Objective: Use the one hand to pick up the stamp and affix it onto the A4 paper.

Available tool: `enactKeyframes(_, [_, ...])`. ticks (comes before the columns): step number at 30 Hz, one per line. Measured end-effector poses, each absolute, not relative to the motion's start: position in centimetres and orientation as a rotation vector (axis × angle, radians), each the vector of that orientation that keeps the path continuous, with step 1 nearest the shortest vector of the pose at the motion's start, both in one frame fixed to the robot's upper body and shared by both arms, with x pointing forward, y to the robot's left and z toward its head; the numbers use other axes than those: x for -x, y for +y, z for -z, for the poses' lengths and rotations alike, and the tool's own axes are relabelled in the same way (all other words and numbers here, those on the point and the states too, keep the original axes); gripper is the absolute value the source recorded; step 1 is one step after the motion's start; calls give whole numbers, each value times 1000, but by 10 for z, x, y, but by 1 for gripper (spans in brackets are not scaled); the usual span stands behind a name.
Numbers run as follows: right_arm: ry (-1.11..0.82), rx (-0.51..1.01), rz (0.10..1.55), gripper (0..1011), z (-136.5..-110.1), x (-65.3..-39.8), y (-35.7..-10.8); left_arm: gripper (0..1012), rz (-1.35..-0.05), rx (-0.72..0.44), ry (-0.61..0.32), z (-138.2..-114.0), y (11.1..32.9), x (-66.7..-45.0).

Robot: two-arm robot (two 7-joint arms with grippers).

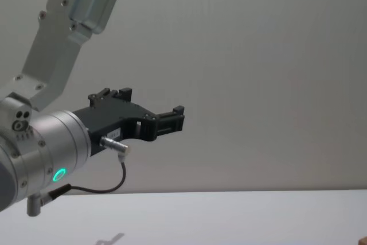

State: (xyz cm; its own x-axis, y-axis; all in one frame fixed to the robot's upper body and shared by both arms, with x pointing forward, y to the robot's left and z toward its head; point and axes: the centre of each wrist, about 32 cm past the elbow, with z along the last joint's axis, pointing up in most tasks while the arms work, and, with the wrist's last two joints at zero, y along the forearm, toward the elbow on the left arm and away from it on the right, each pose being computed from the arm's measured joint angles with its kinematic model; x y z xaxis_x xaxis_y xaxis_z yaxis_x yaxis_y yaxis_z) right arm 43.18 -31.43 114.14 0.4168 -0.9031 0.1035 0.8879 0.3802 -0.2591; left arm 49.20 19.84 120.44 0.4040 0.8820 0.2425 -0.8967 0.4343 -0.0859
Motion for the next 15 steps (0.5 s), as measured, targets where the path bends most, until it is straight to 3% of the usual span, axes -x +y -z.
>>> enactKeyframes(15, [94, 324, 1146, 1001, -1135, -435, -306, 1001, -1124, -61, -268, -1204, 198, -492])
